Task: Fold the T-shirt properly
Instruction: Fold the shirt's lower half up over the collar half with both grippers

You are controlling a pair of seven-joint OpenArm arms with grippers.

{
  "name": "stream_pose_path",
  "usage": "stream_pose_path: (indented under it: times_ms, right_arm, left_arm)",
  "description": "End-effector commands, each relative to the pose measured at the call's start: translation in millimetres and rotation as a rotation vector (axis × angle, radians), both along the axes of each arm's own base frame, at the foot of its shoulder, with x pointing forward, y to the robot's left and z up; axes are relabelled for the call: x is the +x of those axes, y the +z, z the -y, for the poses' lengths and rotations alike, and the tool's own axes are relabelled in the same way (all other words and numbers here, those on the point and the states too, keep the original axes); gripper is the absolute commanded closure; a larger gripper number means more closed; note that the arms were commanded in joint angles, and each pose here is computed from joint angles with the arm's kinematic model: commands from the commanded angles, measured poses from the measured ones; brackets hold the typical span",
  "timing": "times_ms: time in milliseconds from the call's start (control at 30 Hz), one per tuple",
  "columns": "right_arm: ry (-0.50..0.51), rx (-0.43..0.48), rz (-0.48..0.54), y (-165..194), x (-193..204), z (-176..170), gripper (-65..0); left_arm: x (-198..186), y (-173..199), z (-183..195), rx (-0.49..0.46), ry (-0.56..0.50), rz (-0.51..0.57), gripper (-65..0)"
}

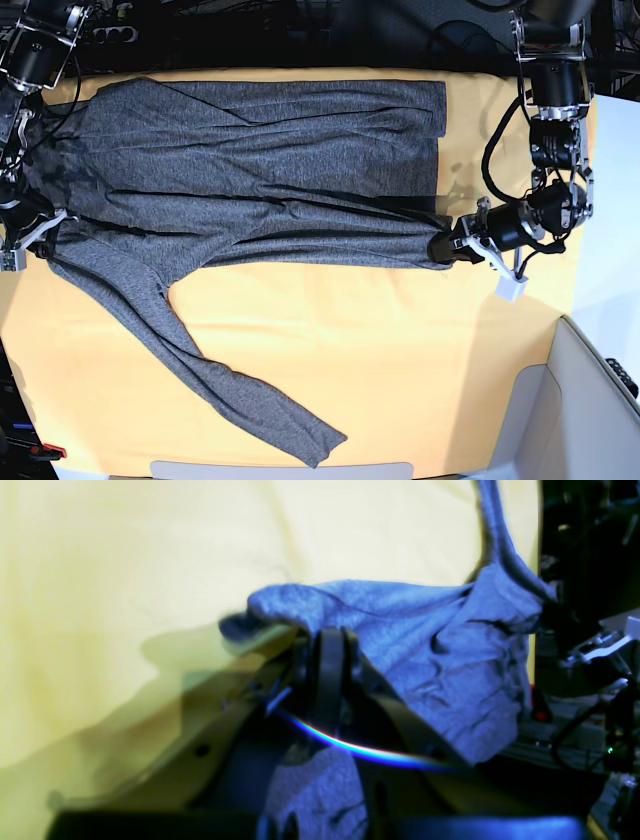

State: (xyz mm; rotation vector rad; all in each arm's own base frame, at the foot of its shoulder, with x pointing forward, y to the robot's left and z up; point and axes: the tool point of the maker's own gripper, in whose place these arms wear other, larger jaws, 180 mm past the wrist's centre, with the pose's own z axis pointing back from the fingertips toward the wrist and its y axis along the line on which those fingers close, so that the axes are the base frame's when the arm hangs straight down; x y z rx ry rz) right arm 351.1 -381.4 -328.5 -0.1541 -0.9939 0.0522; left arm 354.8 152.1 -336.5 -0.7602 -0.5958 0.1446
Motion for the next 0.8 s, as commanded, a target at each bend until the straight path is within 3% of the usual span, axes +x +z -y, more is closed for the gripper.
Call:
stream_pose_path:
  times_ms: [0,267,767]
  right_arm:
    - [-0.022,-0.022,0.056,20,2,12,0.0]
    - [-0.108,-0.015,0.040,10,-32,35,0.0]
    - [-0.111,-0.011,-0.009,-5,-44,34,0.0]
  left_arm:
    - [3,16,-6,0.009,0.001,0.048,-0.4]
    - [-23,25,-7,0.042,-0.028,0.069,-0.4]
    - [-64,1,-1,0.057,-0.052,-0.001,-0.4]
